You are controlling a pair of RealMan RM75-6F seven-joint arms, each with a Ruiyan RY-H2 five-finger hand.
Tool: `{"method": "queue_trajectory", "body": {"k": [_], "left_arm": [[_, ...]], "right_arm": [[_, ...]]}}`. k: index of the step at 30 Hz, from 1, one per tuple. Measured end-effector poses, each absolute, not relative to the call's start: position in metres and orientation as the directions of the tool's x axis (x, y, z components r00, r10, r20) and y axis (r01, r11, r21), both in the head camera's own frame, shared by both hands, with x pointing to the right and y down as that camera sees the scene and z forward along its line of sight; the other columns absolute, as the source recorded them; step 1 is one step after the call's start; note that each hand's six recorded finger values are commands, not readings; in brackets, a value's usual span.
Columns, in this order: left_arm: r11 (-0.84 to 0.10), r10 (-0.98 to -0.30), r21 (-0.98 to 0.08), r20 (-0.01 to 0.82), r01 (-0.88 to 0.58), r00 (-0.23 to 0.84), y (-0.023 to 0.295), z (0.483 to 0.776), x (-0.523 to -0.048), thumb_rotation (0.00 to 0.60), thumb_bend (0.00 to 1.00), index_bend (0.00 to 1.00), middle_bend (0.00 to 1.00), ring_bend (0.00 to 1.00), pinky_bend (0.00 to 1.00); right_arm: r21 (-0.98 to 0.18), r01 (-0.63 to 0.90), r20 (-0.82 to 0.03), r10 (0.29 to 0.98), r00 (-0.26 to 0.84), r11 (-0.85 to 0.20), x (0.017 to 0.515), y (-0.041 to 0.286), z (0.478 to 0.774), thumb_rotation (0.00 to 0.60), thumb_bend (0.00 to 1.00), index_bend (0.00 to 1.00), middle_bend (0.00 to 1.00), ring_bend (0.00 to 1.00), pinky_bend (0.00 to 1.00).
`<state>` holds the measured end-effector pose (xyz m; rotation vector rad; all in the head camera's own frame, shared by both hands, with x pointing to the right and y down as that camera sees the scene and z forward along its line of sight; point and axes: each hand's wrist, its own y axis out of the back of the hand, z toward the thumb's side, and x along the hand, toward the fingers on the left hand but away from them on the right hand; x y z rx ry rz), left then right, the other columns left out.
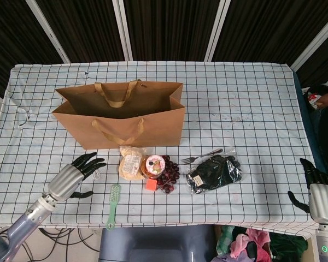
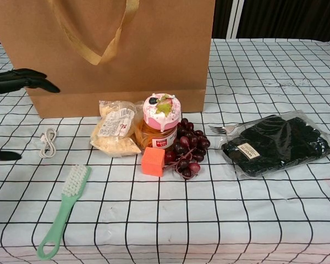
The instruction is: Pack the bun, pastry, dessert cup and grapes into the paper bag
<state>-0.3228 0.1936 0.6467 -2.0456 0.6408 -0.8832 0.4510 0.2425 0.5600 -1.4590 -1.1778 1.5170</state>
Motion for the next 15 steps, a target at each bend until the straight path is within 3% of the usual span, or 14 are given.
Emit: {"method": "queue_trajectory", "body": {"k": [6, 15], "left_arm": [[-0.567, -0.67, -0.814, 0.368, -0.124, 0.645, 0.166, 0.671, -0.279, 0.6, 0.05, 0.14, 0.11, 0.0, 0.15], [-0.614, -0.646, -0.781, 0.411, -0.118, 0.643, 0.156, 0.695, -0.248, 0.6, 0.05, 0.14, 0.11, 0.0, 0.15]], "right_arm": [[-0.937, 0.093, -0.346, 0.932, -0.112, -0.336, 0.454, 0.243, 0.562, 0.6, 0.2, 0.04, 0.1, 0.19, 0.23], [-0.939, 0.101, -0.339, 0.934, -0.114, -0.328, 0.456, 0.242, 0.56, 0.6, 0.2, 0.04, 0.1, 0.19, 0.23]]}}
